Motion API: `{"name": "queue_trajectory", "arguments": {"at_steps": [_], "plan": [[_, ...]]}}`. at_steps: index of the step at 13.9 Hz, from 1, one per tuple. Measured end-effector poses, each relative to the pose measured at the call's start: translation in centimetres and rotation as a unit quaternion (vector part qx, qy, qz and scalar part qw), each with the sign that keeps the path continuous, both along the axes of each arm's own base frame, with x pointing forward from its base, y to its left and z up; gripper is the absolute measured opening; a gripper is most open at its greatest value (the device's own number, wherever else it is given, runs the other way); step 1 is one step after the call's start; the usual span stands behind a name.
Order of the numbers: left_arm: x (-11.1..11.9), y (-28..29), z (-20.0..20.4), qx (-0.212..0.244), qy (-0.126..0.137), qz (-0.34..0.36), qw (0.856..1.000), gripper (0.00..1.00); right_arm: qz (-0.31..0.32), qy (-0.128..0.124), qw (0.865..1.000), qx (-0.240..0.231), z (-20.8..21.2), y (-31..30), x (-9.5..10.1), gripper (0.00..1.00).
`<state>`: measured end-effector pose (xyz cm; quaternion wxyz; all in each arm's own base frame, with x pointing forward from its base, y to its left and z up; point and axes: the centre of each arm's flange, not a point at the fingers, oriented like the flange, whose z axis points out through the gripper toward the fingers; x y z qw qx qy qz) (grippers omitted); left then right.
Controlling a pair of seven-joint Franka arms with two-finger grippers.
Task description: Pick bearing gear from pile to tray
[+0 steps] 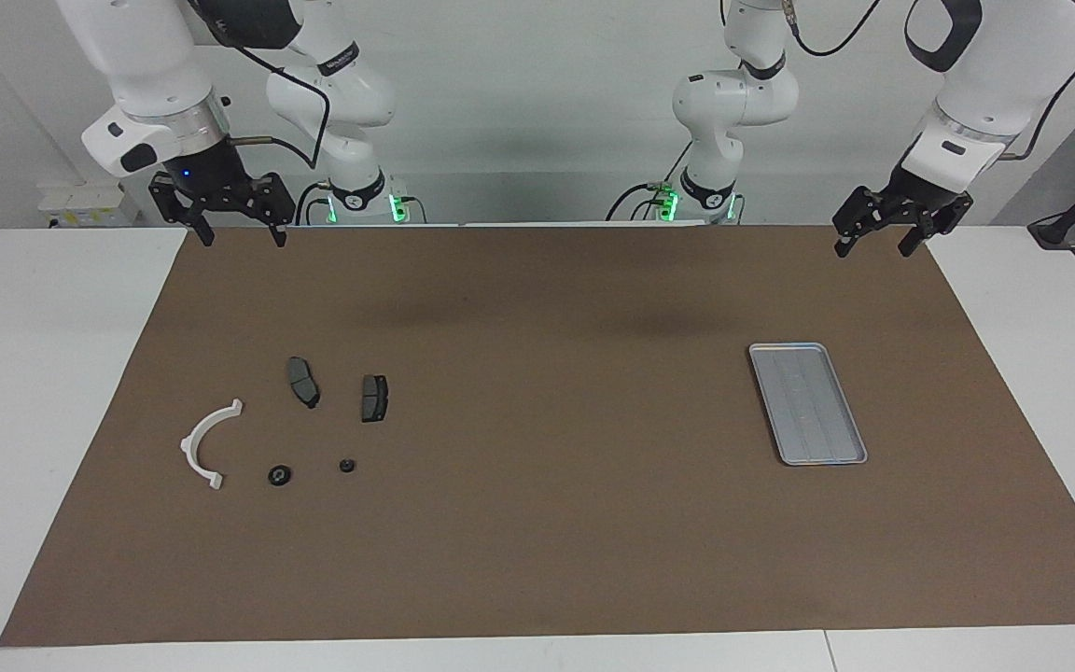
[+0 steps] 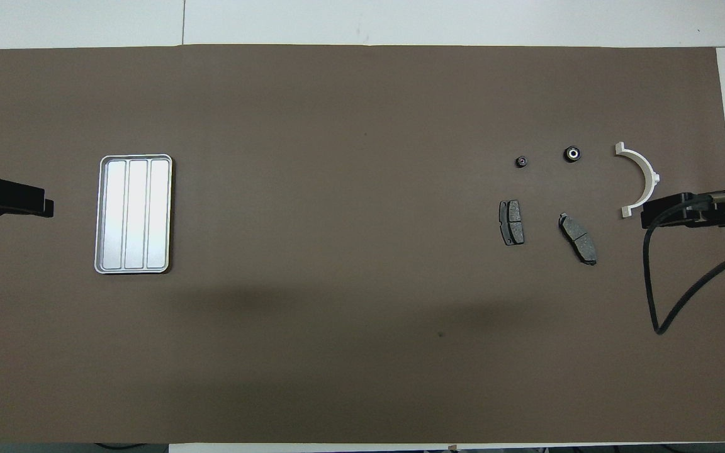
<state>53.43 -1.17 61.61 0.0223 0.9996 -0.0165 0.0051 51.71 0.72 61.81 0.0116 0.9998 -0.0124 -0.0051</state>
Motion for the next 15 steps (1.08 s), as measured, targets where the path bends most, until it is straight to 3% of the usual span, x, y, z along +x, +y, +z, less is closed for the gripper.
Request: {"name": "queue_trajectory", "arguments": {"at_steps": [15], "plan": [[0.0, 0.0, 0.0, 0.0, 0.0, 0.0, 1.0, 1.0, 0.007, -0.01, 1.0, 0.0, -0.42, 0.67, 0.34, 1.0]]}}
